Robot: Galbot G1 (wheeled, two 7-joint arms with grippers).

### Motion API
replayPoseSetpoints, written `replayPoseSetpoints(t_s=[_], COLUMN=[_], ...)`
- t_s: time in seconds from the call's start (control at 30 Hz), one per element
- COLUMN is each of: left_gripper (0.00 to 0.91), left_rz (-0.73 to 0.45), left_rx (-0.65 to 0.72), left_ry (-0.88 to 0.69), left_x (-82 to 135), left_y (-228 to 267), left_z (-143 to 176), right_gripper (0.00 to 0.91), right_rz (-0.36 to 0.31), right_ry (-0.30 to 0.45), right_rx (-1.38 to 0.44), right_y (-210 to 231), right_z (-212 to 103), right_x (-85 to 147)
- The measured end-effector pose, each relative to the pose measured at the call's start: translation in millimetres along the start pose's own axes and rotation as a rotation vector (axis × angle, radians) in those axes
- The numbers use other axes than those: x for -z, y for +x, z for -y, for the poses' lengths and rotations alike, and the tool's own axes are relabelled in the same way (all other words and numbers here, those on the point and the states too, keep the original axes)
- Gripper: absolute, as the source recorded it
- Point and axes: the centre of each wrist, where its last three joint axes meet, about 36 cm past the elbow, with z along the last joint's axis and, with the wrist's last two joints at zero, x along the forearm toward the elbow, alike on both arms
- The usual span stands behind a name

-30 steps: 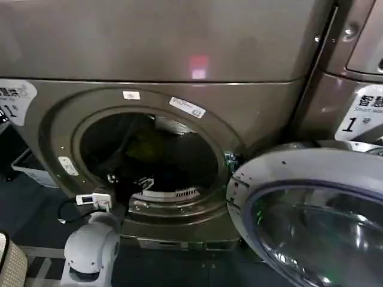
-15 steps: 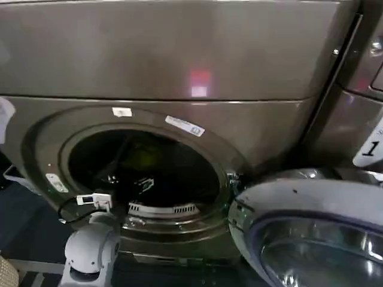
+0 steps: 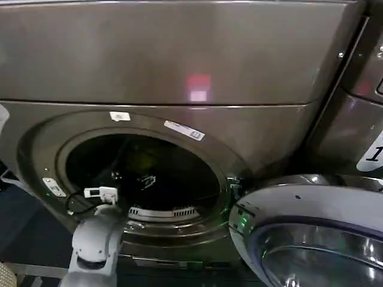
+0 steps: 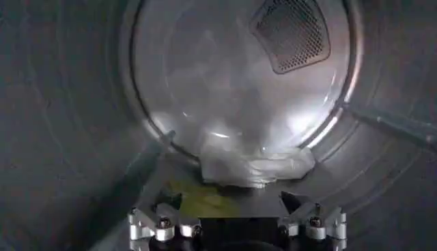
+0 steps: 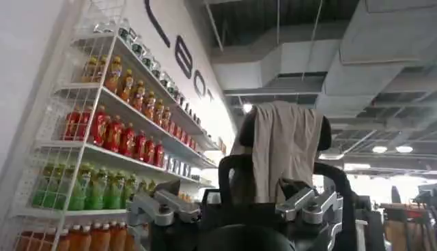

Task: Grasp the clothes from the dryer.

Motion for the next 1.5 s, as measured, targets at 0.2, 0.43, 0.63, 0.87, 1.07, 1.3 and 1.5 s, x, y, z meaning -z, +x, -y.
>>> replayPoseSetpoints(t_s=[0.2,0.43,0.63,0.87,1.07,1.3,1.5], left_gripper=[0.907,0.907,0.907,0.907,0.907,0.907,0.907], left_rz=[-0.086,-0.091,0.024,0.092,0.083,0.074,0.082], left_rx=[-0.078,-0.229,-0.383,-0.522,-0.622,-0.709,-0.775], left_ry=[-0.208,-0.498,-0.882,-1.283,-1.419,-1.47,-1.465], left_x=[17.4,26.5,33.6,42.2,38.1,29.3,21.2], left_y=[-15.4,-24.0,-32.8,-44.2,-54.8,-66.8,-77.7], left_z=[-18.2,-37.3,-49.1,-49.0,-37.5,-32.0,-23.3], right_gripper=[0.907,0.907,0.907,0.907,0.907,0.907,0.907], right_rz=[-0.003,-0.002,-0.002,-0.003,-0.005,-0.004,-0.003], right_ry=[0.004,0.006,0.008,0.009,0.013,0.013,0.016], right_rx=[0.001,0.007,0.011,0.007,0.006,0.01,0.011], right_y=[2.1,2.4,2.7,3.6,3.7,4.0,3.8], right_z=[0.5,-1.2,-2.6,-0.4,1.5,-0.1,0.5], right_x=[-1.5,-2.3,-2.4,-4.1,-5.9,-7.6,-7.3])
